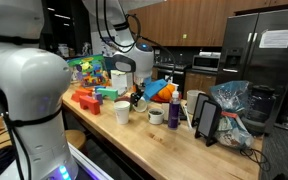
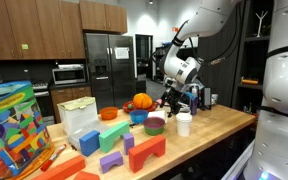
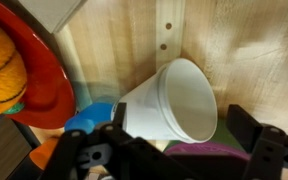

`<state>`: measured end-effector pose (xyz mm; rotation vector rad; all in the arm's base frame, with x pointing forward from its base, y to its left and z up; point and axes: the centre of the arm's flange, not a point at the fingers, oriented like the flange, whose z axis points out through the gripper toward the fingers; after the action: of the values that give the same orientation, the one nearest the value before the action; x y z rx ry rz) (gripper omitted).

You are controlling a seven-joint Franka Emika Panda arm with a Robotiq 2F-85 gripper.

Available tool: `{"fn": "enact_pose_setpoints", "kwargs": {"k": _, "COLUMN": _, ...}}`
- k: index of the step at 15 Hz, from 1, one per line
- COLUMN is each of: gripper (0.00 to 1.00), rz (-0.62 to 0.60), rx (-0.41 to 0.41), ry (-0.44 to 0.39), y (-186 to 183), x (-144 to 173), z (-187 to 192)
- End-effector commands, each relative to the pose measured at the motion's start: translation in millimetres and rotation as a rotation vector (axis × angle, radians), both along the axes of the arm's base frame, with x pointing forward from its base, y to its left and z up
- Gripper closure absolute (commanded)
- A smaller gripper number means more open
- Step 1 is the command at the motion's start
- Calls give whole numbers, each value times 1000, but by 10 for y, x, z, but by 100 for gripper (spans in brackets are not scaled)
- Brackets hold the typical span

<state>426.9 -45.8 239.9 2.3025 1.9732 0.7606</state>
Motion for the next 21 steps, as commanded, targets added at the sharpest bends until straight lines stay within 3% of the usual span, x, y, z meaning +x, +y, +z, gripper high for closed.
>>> {"fn": "enact_pose_setpoints", "kwargs": {"k": 1, "gripper": 0, "rz": 6, "rx": -14, "ry": -1, "y": -58, "x": 54, "z": -191}}
{"fn": "enact_pose_setpoints", "kwargs": {"k": 3, "gripper": 6, "rz": 4, "rx": -14, "ry": 2, "y": -54, "x": 80, "z": -198}}
{"fn": "enact_pose_setpoints", "kwargs": {"k": 4, "gripper": 24, "rz": 5, "rx": -14, "ry": 3, "y": -52, "x": 96, "z": -203}}
{"fn": "enact_pose_setpoints", "kwargs": {"k": 14, "gripper": 99, "rz": 3, "rx": -14, "ry": -9, "y": -47, "x": 183, "z": -167}}
{"fn": "enact_pose_setpoints", "kwargs": {"k": 21, "gripper": 99, "rz": 6, "rx": -22, "ry": -30, "y": -39, "x": 220, "z": -63}}
